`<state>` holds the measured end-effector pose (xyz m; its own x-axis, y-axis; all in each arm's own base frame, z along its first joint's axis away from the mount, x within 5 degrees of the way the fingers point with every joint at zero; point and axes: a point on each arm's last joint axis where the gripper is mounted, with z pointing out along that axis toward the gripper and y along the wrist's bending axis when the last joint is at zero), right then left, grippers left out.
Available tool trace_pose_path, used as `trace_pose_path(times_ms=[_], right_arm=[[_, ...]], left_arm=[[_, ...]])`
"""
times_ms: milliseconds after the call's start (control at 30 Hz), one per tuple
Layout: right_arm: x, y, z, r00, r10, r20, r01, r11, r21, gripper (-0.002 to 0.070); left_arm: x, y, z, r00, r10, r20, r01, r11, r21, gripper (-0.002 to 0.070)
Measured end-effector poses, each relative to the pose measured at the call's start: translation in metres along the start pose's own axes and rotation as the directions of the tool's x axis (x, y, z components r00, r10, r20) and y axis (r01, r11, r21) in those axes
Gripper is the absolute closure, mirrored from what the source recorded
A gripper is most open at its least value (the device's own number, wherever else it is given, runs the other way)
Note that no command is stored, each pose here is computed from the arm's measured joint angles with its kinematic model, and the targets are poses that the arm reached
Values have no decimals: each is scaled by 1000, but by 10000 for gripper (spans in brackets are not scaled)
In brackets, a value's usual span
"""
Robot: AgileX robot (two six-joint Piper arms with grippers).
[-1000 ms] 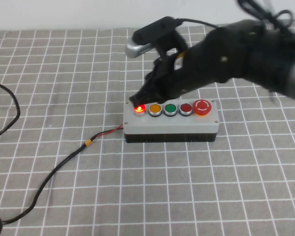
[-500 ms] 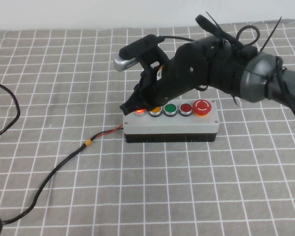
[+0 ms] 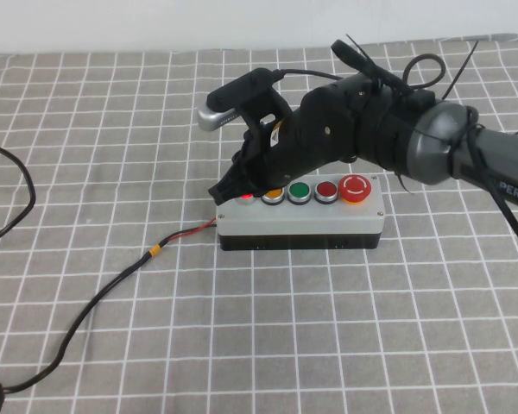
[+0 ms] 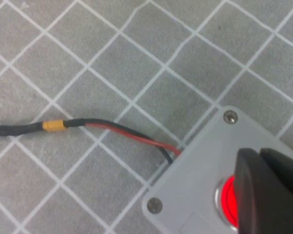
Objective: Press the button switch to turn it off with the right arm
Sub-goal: 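Press the lit red button on the button box to turn it off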
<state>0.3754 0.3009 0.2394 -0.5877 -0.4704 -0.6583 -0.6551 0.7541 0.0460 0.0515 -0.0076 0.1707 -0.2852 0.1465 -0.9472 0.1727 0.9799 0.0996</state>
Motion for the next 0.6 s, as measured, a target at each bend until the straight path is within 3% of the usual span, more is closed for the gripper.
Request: trace_pose_path(times_ms=[367,600], right_arm=[[1,-1,9,1000,3,-5,-3,1000,0,692],[-9,0,-19,1000,-22,-10,22,1000,9,692]], left_arm=[[0,0,0,1000,0,0,0,1000,0,678],[0,0,0,1000,0,0,0,1000,0,678]])
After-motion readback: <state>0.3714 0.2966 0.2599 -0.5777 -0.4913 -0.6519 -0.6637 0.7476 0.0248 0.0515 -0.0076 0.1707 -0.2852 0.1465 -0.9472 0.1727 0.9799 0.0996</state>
